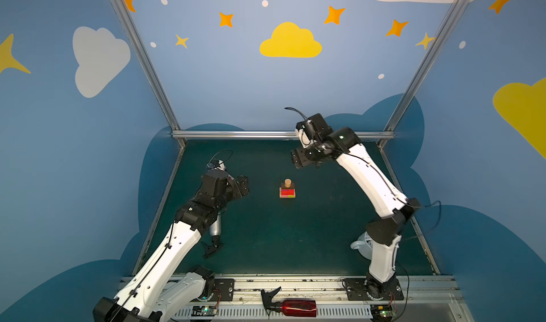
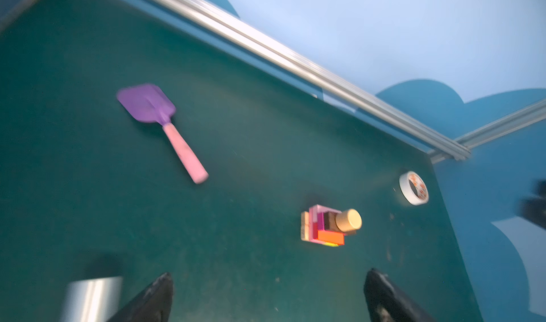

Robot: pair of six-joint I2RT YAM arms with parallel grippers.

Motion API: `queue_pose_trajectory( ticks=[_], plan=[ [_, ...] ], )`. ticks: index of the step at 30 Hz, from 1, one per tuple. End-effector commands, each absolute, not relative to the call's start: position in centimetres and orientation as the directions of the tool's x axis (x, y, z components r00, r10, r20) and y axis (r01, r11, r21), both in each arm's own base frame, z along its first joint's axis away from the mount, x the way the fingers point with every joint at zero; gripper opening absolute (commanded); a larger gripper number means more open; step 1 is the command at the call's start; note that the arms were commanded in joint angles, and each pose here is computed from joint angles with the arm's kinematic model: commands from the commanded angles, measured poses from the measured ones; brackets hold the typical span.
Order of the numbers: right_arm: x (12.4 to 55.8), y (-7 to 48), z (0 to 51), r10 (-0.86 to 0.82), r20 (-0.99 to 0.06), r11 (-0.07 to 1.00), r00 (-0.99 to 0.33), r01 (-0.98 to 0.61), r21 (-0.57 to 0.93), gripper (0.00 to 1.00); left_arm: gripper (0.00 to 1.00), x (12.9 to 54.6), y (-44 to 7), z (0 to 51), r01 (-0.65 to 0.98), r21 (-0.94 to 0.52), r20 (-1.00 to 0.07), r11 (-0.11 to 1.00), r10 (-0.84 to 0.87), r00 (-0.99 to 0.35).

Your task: Build the wood block tower

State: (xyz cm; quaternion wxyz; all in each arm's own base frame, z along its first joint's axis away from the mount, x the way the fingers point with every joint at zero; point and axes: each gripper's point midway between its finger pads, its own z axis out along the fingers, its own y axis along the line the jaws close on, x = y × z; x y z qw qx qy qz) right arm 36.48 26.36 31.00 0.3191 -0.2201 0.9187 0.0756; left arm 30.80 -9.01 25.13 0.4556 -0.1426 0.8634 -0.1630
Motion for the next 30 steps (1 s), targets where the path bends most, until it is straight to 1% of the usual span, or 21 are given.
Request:
queue_pose_trajectory(
  ticks=[1, 4, 8, 14, 16, 20, 24, 27, 30],
  plan=[
    [36.8, 23.5, 32.6, -0.302, -0.718, 0.918, -0.628, -0.395, -0.041, 0.87, 1.0, 30.4, -6.6, 25.2, -0.169, -0.315, -0.783, 0.934, -0.356, -0.511],
    [35.2, 19.8, 33.9, -0.235, -0.781, 0.939, -0.578, -0.343, -0.029, 0.87, 1.0, 30.2, -5.5, 25.3, -0.211, -0.278, -0.799, 0.937, -0.347, -0.491],
    [32.8, 14.8, 33.8, -0.154, -0.836, 0.964, -0.527, -0.266, -0.01, 0.89, 1.0, 30.0, -4.3, 25.2, -0.259, -0.249, -0.813, 0.933, -0.347, -0.467],
    [29.6, 8.8, 32.1, -0.131, -0.906, 0.985, -0.402, -0.157, -0.073, 0.94, 1.0, 29.4, -2.8, 23.9, -0.31, -0.209, -0.835, 0.927, -0.334, -0.436],
    [29.3, 7.2, 30.8, -0.117, -0.922, 0.991, -0.369, -0.102, -0.085, 0.95, 1.0, 29.5, -2.3, 23.3, -0.323, -0.186, -0.851, 0.928, -0.317, -0.42],
    [29.6, 5.0, 26.1, -0.096, -0.94, 0.995, -0.329, -0.026, -0.092, 0.97, 1.0, 29.5, -0.4, 21.5, -0.388, -0.099, -0.898, 0.916, -0.25, -0.362],
    [31.0, 4.9, 19.8, -0.092, -0.928, 0.996, -0.36, -0.043, -0.082, 0.97, 1.0, 30.4, -0.2, 18.7, -0.358, -0.002, -0.928, 0.934, -0.135, -0.347],
    [32.5, 3.2, 16.4, -0.068, -0.923, 0.996, -0.379, 0.031, -0.086, 0.97, 1.0, 30.8, 0.0, 16.7, -0.349, 0.047, -0.94, 0.936, -0.077, -0.333],
    [33.6, 1.1, 13.4, -0.047, -0.901, 0.991, -0.432, 0.091, -0.095, 0.97, 1.0, 31.1, 0.3, 15.2, -0.33, 0.085, -0.938, 0.94, -0.036, -0.346]
  ],
)
